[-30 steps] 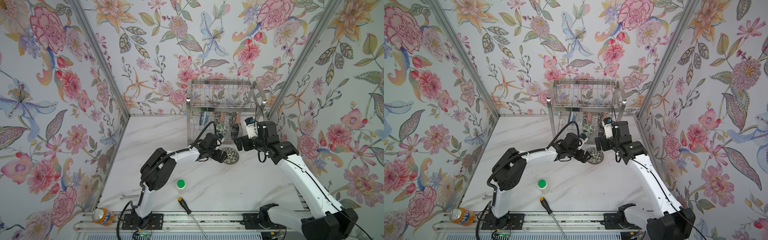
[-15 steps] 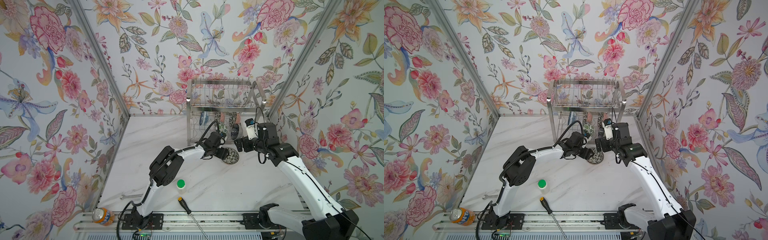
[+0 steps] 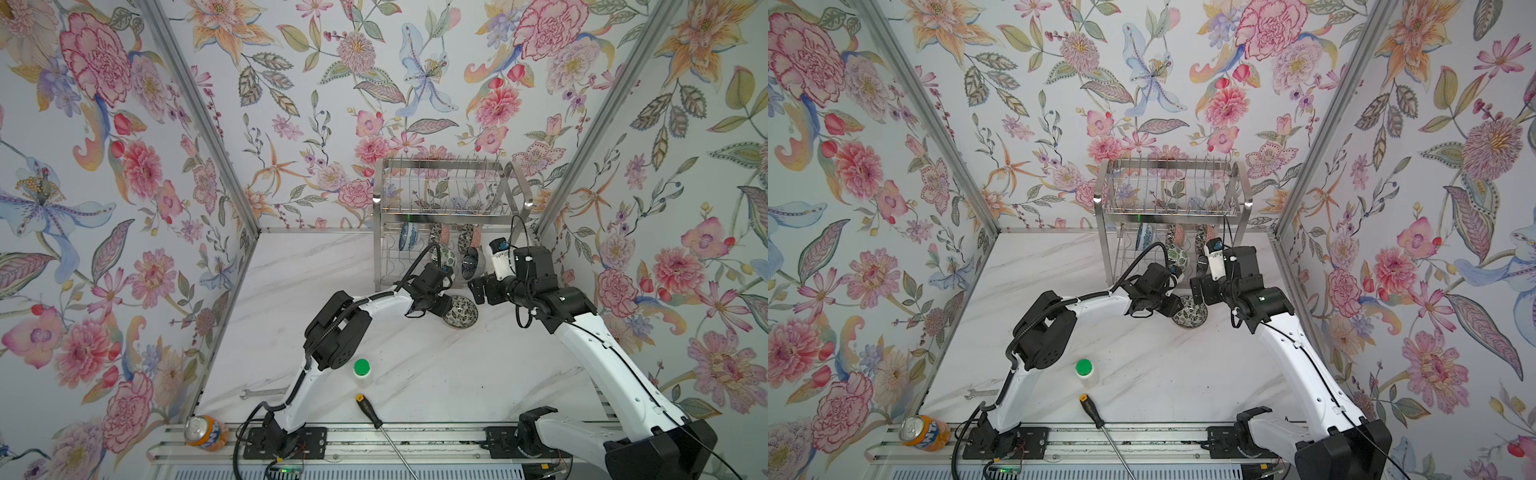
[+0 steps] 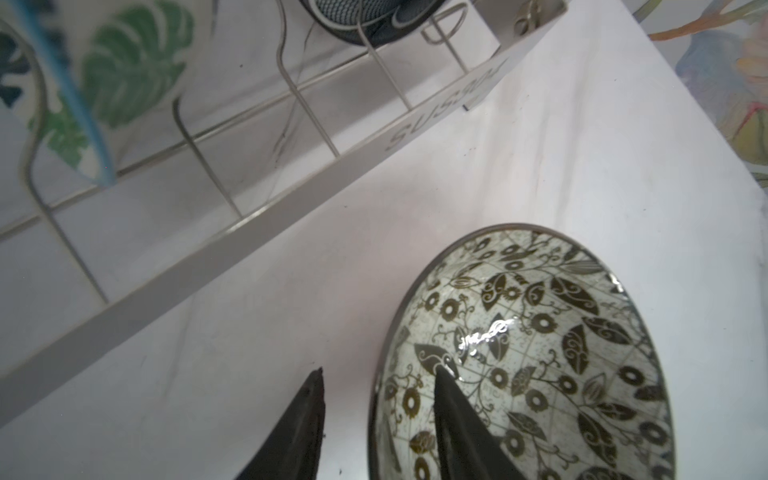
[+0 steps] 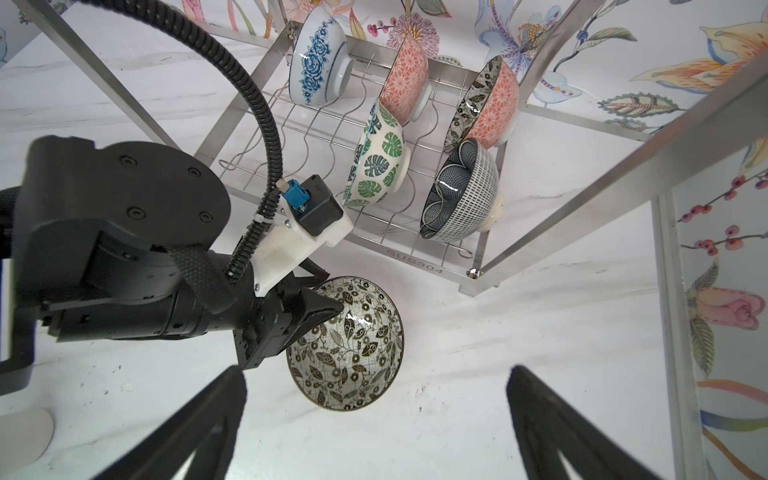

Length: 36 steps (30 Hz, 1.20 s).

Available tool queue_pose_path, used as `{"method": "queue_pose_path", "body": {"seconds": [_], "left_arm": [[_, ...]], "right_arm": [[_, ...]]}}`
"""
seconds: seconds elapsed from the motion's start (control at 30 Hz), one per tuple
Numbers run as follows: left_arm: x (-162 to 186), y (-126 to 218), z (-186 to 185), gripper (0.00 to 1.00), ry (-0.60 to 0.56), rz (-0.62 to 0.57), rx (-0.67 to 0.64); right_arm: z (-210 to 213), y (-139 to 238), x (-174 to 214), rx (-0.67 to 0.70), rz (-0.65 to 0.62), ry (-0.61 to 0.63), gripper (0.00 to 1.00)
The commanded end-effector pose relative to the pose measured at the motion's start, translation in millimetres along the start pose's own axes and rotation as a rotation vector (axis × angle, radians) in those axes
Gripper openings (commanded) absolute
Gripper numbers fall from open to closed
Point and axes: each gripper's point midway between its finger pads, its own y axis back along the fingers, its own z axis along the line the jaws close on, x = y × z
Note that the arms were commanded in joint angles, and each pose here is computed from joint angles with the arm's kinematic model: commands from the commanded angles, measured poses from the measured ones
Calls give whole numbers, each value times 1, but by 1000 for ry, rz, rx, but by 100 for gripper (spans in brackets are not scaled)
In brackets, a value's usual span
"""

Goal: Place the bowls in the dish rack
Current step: 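Close left gripper on the rim of the olive-leaf bowl and lift it, then hold the bowl up with left gripper while right gripper grasps its rim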

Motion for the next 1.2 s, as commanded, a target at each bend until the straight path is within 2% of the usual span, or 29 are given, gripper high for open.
{"method": "queue_pose_path", "body": {"seconds": [0.0, 0.13, 0.37, 0.53, 0.73, 0.93, 1.17], "left_arm": [[1, 0, 10, 41, -49, 26, -78], [-1, 1, 10, 30, -60, 26, -84], [-8, 8, 8, 0, -66, 18, -87], [-15, 21, 4, 0, -82, -9, -78], [-32, 61, -2, 0, -125, -88, -91], [-44, 119, 13, 0, -128, -186, -173], [-64, 201, 42, 0, -72, -372, -284]], "right_arm": [[-2, 3, -1, 4, -23, 8, 100], [-2, 5, -1, 7, -27, 8, 99], [-2, 10, -2, 11, -47, 9, 99], [0, 10, -4, -2, -52, 8, 99], [6, 17, -9, -38, -83, 7, 99], [27, 32, -23, -154, -170, 11, 99], [58, 36, -33, -280, -231, -4, 99]]}}
